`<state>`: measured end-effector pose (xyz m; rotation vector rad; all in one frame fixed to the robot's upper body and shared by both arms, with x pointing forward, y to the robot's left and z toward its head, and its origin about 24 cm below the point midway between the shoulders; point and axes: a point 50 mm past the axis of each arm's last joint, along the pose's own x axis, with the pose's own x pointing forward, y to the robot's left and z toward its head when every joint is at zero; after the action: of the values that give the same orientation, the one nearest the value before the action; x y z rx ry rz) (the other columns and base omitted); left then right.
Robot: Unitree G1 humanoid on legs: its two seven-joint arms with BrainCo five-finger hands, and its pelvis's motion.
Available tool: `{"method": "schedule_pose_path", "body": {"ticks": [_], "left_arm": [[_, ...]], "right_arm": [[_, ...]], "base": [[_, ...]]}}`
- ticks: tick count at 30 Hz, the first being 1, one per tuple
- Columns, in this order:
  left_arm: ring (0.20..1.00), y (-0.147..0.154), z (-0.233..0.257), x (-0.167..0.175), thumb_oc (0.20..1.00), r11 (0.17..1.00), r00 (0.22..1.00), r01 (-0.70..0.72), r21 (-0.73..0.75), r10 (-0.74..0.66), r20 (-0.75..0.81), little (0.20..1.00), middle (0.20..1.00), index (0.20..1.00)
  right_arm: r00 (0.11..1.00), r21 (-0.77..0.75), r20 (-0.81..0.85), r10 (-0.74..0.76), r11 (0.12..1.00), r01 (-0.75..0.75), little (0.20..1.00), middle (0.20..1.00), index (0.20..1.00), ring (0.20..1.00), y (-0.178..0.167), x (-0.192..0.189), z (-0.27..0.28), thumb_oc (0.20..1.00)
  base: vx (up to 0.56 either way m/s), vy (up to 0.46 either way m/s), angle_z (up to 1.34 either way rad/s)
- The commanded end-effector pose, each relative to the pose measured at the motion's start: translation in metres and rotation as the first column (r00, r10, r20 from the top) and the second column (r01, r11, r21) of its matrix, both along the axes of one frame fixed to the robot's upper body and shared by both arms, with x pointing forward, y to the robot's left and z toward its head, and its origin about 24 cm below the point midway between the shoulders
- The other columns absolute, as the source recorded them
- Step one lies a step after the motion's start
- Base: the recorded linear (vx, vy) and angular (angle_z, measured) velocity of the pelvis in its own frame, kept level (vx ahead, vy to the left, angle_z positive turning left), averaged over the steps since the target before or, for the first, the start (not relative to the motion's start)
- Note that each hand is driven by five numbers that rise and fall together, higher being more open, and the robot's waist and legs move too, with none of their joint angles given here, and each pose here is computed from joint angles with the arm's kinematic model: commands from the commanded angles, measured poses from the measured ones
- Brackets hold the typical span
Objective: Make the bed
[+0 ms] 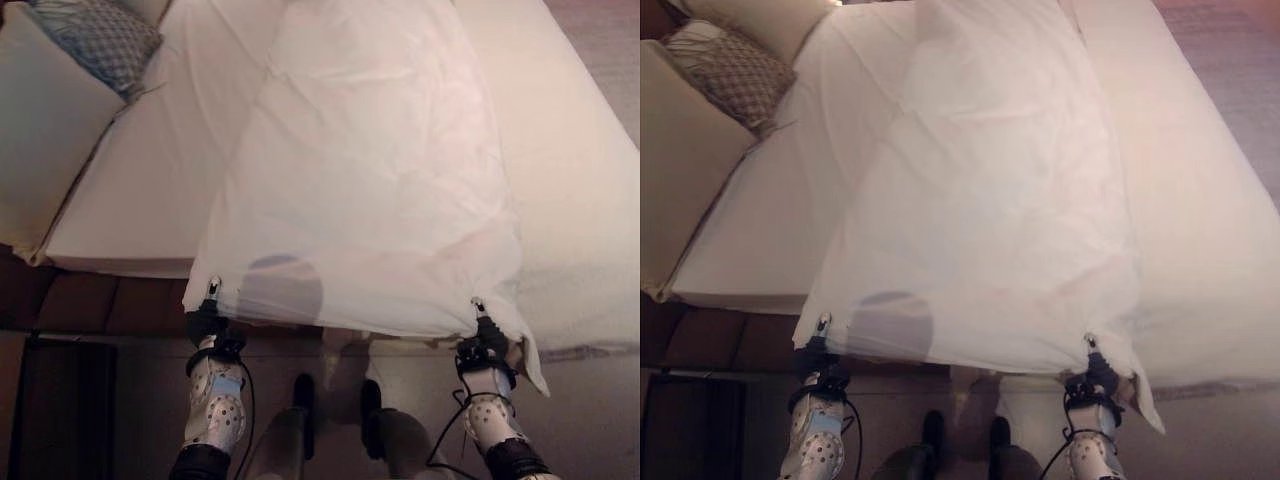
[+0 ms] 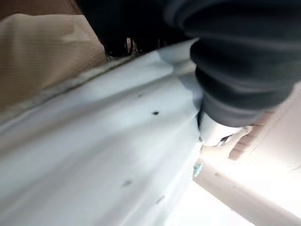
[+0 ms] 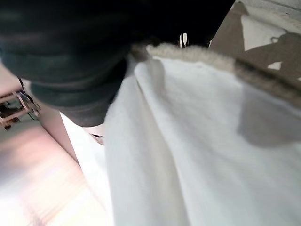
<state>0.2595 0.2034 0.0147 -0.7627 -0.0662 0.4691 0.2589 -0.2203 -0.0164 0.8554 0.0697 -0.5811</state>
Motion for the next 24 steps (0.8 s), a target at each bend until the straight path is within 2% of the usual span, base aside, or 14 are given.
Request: {"method": "schedule_pose_path", "body": {"ticks": [1,4,8,12,15,18,21,22,24], "left_arm": [[0.200,0.038,0.038,0.001,0.200,0.982,0.964,-0.191,0.006,0.186,0.188,0.200,0.200,0.200],[0.200,0.037,0.061,0.016,0.200,0.986,0.951,-0.168,0.025,0.155,0.268,0.200,0.200,0.200],[0.200,0.048,0.108,0.022,0.200,0.976,0.893,-0.194,0.101,0.133,0.430,0.200,0.200,0.200],[0.200,0.047,0.137,0.025,0.200,0.973,0.843,-0.199,0.117,0.109,0.526,0.200,0.200,0.200],[0.200,0.054,0.165,0.021,0.200,0.958,0.783,-0.247,0.142,0.111,0.612,0.200,0.200,0.200],[0.200,0.056,0.187,0.015,0.200,0.950,0.722,-0.274,0.147,0.103,0.684,0.200,0.200,0.200],[0.200,0.059,0.191,0.007,0.200,0.946,0.698,-0.286,0.150,0.098,0.710,0.200,0.200,0.200],[0.200,0.065,0.188,-0.004,0.200,0.940,0.686,-0.303,0.154,0.103,0.720,0.200,0.200,0.200],[0.200,0.070,0.172,-0.017,0.200,0.946,0.700,-0.299,0.124,0.129,0.703,0.200,0.200,0.200]], "right_arm": [[0.973,-0.149,0.116,-0.202,0.965,0.218,0.200,0.200,0.200,0.200,-0.055,-0.001,0.037,0.200],[0.949,-0.183,0.233,-0.212,0.949,0.256,0.200,0.200,0.200,0.200,-0.059,0.016,0.074,0.200],[0.915,-0.296,0.399,-0.060,0.936,0.191,0.200,0.200,0.200,0.200,-0.041,0.034,0.126,0.200],[0.904,-0.380,0.428,0.025,0.912,0.155,0.200,0.200,0.200,0.200,-0.033,0.043,0.146,0.200],[0.856,-0.416,0.505,0.106,0.899,0.134,0.200,0.200,0.200,0.200,-0.025,0.049,0.174,0.200],[0.781,-0.434,0.600,0.173,0.890,0.136,0.200,0.200,0.200,0.200,-0.014,0.046,0.202,0.200],[0.747,-0.447,0.634,0.198,0.883,0.145,0.200,0.200,0.200,0.200,-0.015,0.037,0.209,0.200],[0.710,-0.432,0.674,0.205,0.888,0.155,0.200,0.200,0.200,0.200,-0.019,0.023,0.211,0.200],[0.736,-0.423,0.653,0.175,0.891,0.163,0.200,0.200,0.200,0.200,-0.030,0.006,0.192,0.200]], "base": [[-0.03,0.306,-0.14],[-0.05,0.337,-0.14],[0.01,0.315,0.17],[0.01,0.132,-0.19],[0.02,0.096,-0.22],[0.02,0.030,-0.12],[0.02,0.008,-0.08],[0.00,0.000,0.00],[0.02,0.006,-0.04]]}}
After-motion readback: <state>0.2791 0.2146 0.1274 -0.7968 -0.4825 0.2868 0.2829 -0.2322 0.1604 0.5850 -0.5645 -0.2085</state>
